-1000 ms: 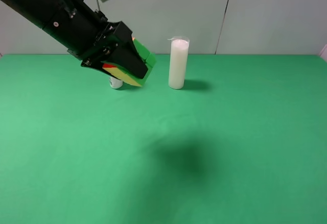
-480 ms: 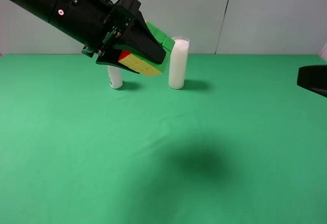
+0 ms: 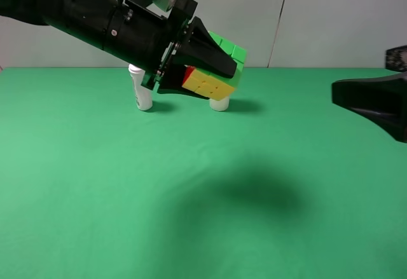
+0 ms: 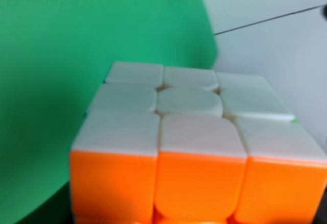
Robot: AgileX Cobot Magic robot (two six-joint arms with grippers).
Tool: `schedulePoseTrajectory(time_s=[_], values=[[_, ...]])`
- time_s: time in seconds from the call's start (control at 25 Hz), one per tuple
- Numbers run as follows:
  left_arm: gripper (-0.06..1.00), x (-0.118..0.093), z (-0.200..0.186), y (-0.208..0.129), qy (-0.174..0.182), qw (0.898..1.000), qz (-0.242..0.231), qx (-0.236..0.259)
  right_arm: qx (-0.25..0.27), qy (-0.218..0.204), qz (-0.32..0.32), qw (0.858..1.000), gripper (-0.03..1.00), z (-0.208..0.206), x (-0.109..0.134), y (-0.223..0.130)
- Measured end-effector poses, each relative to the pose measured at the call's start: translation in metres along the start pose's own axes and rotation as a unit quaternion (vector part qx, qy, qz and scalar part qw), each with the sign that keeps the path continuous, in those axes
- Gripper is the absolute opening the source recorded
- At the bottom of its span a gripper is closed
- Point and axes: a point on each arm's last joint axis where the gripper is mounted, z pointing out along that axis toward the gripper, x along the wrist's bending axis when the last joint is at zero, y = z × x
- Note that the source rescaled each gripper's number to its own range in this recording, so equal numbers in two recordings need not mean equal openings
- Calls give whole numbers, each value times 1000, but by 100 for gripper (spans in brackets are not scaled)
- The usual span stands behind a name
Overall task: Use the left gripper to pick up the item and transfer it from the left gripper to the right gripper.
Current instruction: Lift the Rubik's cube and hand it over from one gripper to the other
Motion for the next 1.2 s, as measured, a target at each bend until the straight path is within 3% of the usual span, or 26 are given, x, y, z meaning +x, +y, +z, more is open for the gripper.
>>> schedulePoseTrajectory(time_s=[0.16, 0.64, 0.96, 1.2], values=[[0, 7, 8, 1, -27, 1000, -2, 5, 3, 20, -28, 999, 100, 19, 4, 3], [0, 6, 9, 0, -38, 999, 3, 11, -20, 77, -127, 989, 100, 65, 35, 8], [0, 6, 9, 0, -38, 999, 4, 11, -42, 62, -147, 986, 100, 79, 38, 16], [0, 6, 9, 0, -38, 999, 4, 11, -28, 67, -159, 985, 100, 94, 40, 25]])
